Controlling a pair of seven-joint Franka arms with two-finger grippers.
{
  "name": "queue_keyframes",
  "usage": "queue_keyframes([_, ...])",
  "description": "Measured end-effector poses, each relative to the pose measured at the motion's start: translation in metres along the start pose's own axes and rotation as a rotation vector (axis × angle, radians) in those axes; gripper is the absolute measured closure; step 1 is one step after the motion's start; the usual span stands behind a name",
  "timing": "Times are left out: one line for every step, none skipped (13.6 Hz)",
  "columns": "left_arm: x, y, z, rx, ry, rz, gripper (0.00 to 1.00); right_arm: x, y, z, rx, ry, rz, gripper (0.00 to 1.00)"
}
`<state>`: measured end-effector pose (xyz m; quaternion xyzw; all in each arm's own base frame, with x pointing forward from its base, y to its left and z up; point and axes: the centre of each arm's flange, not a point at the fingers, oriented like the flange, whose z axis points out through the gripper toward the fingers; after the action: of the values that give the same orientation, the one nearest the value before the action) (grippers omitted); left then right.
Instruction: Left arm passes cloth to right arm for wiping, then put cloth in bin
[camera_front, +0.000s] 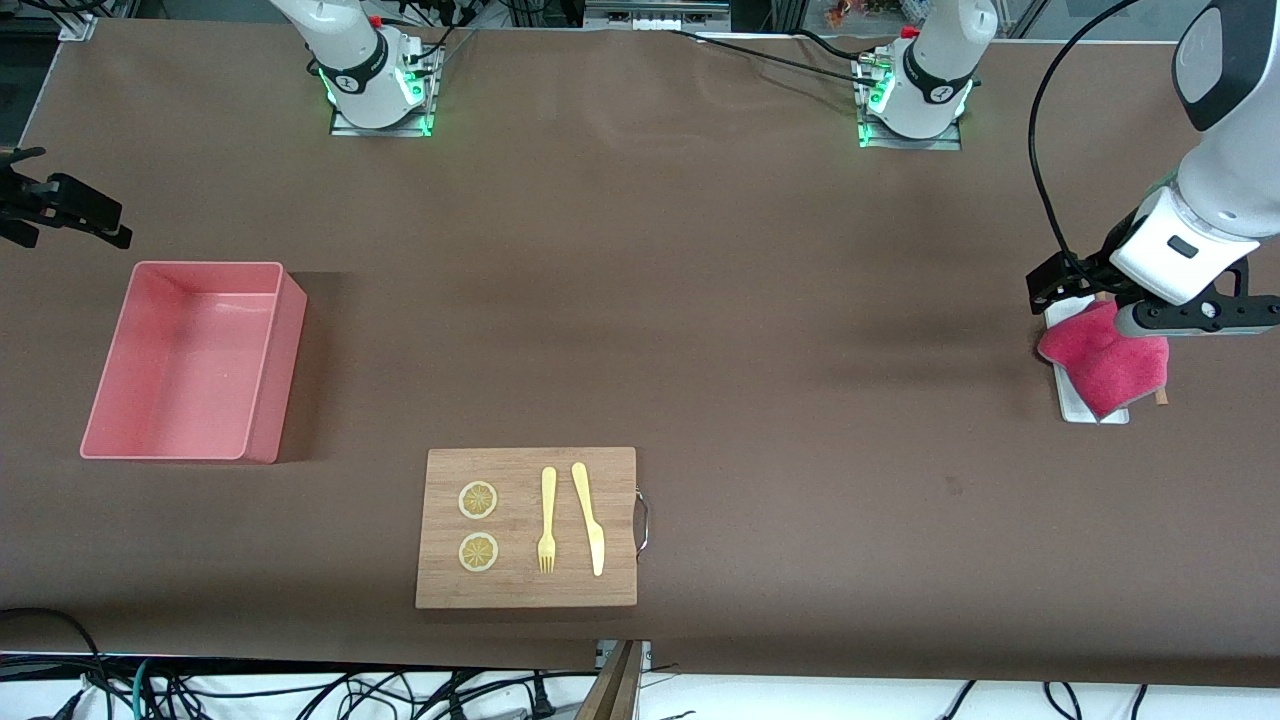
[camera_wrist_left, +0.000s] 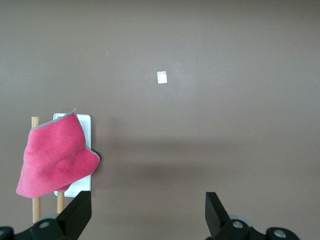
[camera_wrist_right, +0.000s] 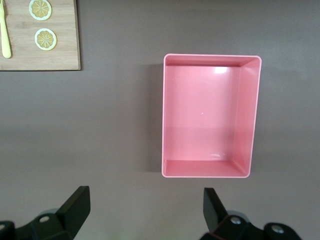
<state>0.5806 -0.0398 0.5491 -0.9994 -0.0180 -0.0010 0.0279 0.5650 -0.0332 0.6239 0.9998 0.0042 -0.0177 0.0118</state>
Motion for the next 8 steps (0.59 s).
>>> queue_keyframes([-0.0001, -0.0007, 0.0001, 0.0, -0.001, -0.001, 0.0, 0.0005, 0.0001, 0.0003, 0.0, 0.0, 0.0, 0.0])
queue_keyframes([0.0, -0.0019, 0.0002, 0.0, -0.002, -0.003, 0.0, 0.0008, 0.0001, 0.0003, 0.0, 0.0, 0.0, 0.0])
queue_keyframes([0.0001, -0.0033, 0.0003, 0.0, -0.003, -0.006, 0.0, 0.0009, 0.0001, 0.0002, 0.0, 0.0, 0.0, 0.0])
queue_keyframes([0.0002, -0.0045, 0.0004, 0.0, -0.003, -0.008, 0.0, 0.0009, 0.0001, -0.0001, 0.0, 0.001, 0.0, 0.0])
queue_keyframes([0.0002, -0.0051, 0.0004, 0.0, -0.003, -0.009, 0.0, 0.0009, 0.0001, -0.0005, 0.0, 0.002, 0.0, 0.0])
queue_keyframes([0.0002, -0.0054, 0.0004, 0.0, -0.003, -0.009, 0.0, 0.001, 0.0001, -0.0008, 0.0, 0.002, 0.0, 0.0])
queue_keyframes([0.0002, -0.0057, 0.0005, 0.0, -0.004, -0.01, 0.0, 0.001, 0.0001, -0.0009, 0.0, 0.002, 0.0, 0.0])
queue_keyframes([0.0001, -0.0062, 0.0006, 0.001, -0.005, -0.011, 0.0, 0.001, 0.0001, -0.0009, 0.0, 0.002, 0.0, 0.0])
